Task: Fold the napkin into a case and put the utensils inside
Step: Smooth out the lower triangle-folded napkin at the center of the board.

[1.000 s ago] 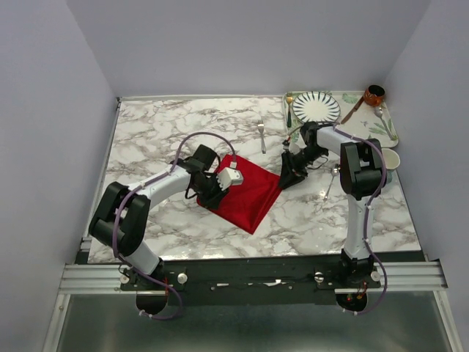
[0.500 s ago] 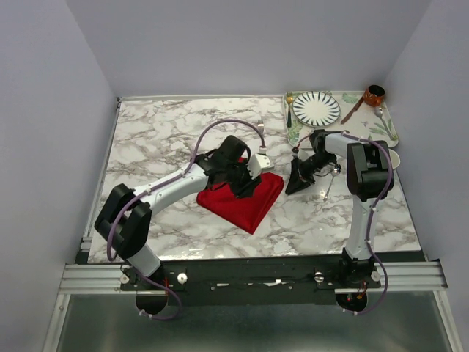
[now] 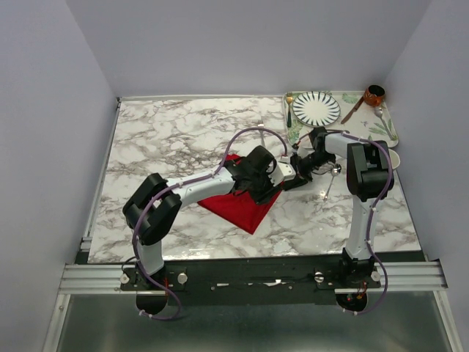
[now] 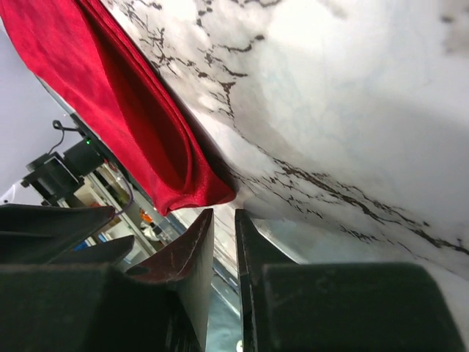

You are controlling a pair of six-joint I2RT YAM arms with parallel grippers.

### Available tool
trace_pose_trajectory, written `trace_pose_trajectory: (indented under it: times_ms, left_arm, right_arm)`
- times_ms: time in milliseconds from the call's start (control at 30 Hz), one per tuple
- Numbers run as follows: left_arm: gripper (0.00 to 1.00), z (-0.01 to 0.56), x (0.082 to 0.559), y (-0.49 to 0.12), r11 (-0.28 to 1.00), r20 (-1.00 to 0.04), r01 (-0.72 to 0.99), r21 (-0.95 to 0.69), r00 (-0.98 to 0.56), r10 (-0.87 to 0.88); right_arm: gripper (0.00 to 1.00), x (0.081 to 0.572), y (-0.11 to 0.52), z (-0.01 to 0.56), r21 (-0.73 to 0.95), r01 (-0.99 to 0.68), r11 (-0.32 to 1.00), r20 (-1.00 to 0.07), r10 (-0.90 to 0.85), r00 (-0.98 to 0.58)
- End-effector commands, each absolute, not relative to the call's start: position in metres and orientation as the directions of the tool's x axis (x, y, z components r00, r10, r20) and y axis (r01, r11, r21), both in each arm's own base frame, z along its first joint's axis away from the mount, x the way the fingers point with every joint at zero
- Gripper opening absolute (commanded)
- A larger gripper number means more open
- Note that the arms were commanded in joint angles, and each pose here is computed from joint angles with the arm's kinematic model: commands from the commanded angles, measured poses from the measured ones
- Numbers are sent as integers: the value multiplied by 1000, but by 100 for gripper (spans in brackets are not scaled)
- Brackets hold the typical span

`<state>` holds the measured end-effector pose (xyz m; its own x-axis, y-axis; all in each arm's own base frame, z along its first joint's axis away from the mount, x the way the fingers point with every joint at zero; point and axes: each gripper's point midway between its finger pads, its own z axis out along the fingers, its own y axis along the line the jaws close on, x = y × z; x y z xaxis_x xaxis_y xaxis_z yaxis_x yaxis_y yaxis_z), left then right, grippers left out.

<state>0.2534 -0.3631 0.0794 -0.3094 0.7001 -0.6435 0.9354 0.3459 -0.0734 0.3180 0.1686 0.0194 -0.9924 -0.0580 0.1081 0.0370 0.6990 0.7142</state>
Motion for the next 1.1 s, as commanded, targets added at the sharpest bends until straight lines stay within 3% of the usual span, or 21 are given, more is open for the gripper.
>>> trace_pose_trajectory:
  times_ms: [0, 333, 567, 833, 1067]
  left_arm:
    - [52, 73, 264, -366, 378, -626, 925, -37, -316, 713]
    - [51, 50, 250, -364, 363, -568, 930, -60, -331, 753]
    - [52, 40, 241, -363, 357, -547, 930, -83, -342, 764]
    - [37, 27, 229, -356, 339, -513, 936, -94, -337, 789]
    - [31, 25, 219, -353, 319, -506, 942, -101, -325, 799]
  right_arm:
    - [27, 333, 169, 5, 704, 28, 710, 78, -38, -996]
    - [21, 338, 167, -3, 683, 35, 730, 78, -25, -997]
    - [10, 334, 165, -6, 674, 39, 737, 83, -24, -996]
    - [6, 334, 164, -9, 667, 41, 744, 87, -23, -996]
    - [6, 335, 163, -12, 662, 48, 748, 92, -18, -996]
